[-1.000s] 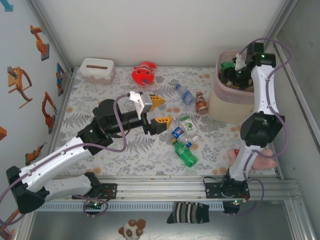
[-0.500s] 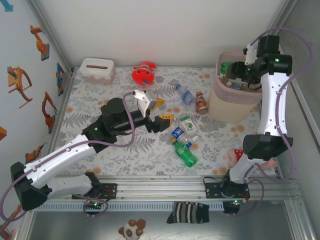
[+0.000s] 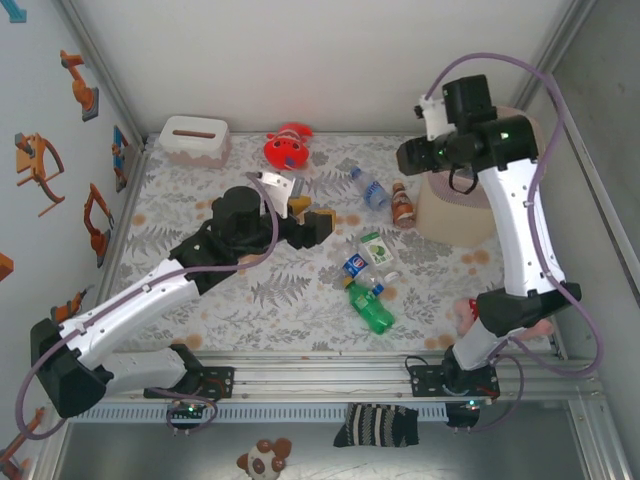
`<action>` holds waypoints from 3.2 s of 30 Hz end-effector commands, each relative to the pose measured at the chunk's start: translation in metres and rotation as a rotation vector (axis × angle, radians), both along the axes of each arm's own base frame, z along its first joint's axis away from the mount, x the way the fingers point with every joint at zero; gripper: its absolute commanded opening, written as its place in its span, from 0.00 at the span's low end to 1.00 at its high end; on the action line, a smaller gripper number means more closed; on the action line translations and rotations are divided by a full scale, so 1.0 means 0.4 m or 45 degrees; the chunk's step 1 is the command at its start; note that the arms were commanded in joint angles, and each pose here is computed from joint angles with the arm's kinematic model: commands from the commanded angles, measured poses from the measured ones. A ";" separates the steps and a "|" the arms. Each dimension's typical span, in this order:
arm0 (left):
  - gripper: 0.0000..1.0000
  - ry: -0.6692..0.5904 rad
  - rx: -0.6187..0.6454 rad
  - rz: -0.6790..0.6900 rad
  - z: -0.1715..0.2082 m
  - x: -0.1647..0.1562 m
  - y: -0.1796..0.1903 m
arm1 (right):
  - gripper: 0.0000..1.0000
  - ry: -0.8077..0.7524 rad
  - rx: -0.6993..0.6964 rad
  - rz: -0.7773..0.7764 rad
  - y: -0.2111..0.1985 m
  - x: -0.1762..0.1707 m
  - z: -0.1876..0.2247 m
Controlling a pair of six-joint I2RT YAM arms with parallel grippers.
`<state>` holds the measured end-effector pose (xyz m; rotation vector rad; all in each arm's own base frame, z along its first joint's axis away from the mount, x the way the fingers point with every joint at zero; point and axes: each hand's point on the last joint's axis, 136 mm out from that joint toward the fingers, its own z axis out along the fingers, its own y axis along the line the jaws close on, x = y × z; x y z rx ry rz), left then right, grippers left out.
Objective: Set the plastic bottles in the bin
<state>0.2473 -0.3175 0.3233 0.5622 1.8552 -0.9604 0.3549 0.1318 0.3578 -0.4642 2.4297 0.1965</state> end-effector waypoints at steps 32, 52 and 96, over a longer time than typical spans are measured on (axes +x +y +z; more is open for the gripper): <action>0.78 0.292 -0.056 0.395 -0.131 0.104 0.231 | 0.72 0.645 -0.459 0.193 0.207 -0.461 -0.647; 0.78 0.310 -0.090 0.473 -0.140 0.113 0.253 | 0.79 0.698 -0.558 0.179 0.190 -0.470 -0.815; 0.79 0.282 -0.091 0.509 -0.133 0.121 0.266 | 0.57 0.382 -0.252 0.174 0.264 -0.343 -0.455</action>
